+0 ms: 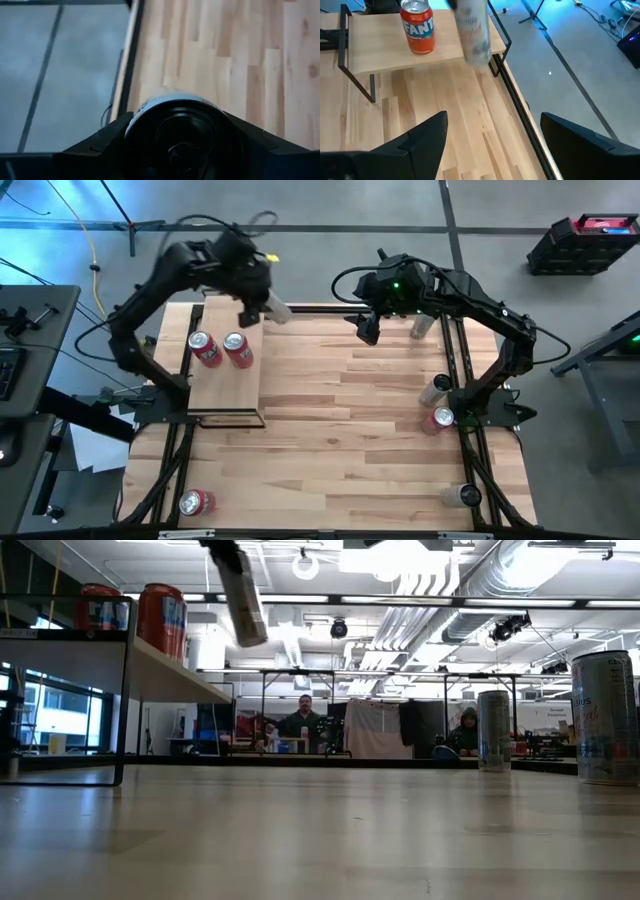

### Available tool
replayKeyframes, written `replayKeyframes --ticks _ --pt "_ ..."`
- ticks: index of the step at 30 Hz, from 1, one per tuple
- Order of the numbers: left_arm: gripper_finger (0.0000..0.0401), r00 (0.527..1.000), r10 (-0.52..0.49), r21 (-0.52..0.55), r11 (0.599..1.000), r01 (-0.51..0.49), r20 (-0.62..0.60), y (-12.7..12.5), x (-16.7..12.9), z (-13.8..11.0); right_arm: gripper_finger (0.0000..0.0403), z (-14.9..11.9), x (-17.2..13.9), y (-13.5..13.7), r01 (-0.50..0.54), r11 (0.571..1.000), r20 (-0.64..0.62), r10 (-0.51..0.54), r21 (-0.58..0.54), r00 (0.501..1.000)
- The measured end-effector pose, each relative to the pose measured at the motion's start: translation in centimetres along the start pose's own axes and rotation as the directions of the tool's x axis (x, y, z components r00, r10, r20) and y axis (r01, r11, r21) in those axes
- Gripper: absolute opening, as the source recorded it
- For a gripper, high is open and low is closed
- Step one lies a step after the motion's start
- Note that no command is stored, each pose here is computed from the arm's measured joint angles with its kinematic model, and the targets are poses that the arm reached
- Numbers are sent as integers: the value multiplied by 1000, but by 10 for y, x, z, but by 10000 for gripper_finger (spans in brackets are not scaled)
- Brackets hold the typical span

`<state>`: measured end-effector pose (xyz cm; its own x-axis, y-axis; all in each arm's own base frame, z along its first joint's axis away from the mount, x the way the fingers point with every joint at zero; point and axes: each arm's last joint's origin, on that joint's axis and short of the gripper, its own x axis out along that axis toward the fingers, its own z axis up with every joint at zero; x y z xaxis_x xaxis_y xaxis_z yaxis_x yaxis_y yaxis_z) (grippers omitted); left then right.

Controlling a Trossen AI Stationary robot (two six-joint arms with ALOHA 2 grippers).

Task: Place canned beverage on shelf
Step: Put the top left white yellow soda can on the shelf

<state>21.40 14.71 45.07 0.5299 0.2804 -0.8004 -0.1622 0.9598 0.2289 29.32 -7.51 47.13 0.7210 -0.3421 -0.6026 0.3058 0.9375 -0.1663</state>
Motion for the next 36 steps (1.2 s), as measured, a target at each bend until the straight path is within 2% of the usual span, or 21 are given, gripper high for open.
replayKeyframes --ticks 4,8,12,16,25,31,34,36 --pt "243 998 64 -51 997 -64 2 10 -25 -19 305 0 0 0 0 1000 -4 1 23 1000" --pt "243 989 142 -101 984 -146 -52 11 -49 -40 305 -1 0 1 -21 998 -8 21 51 1000" --pt "243 964 217 -134 962 -238 -153 10 -67 -59 305 -1 0 3 -47 997 -12 48 55 999" --pt "243 936 291 -170 930 -325 -197 10 -79 -69 305 -1 -1 5 -55 998 -9 56 27 998" --pt "243 936 284 -206 922 -326 -210 19 -78 -75 305 1 -1 6 -55 998 8 56 -36 998" --pt "243 920 226 -241 920 -310 -320 29 -57 -93 305 1 -1 6 -56 998 7 56 -39 998" --pt "243 927 230 -245 920 -306 -296 26 -60 -94 305 0 -1 6 -57 996 1 57 -62 998" --pt "243 937 197 -275 920 -279 -289 24 -58 -96 305 0 -1 6 -57 995 -1 58 -80 998"
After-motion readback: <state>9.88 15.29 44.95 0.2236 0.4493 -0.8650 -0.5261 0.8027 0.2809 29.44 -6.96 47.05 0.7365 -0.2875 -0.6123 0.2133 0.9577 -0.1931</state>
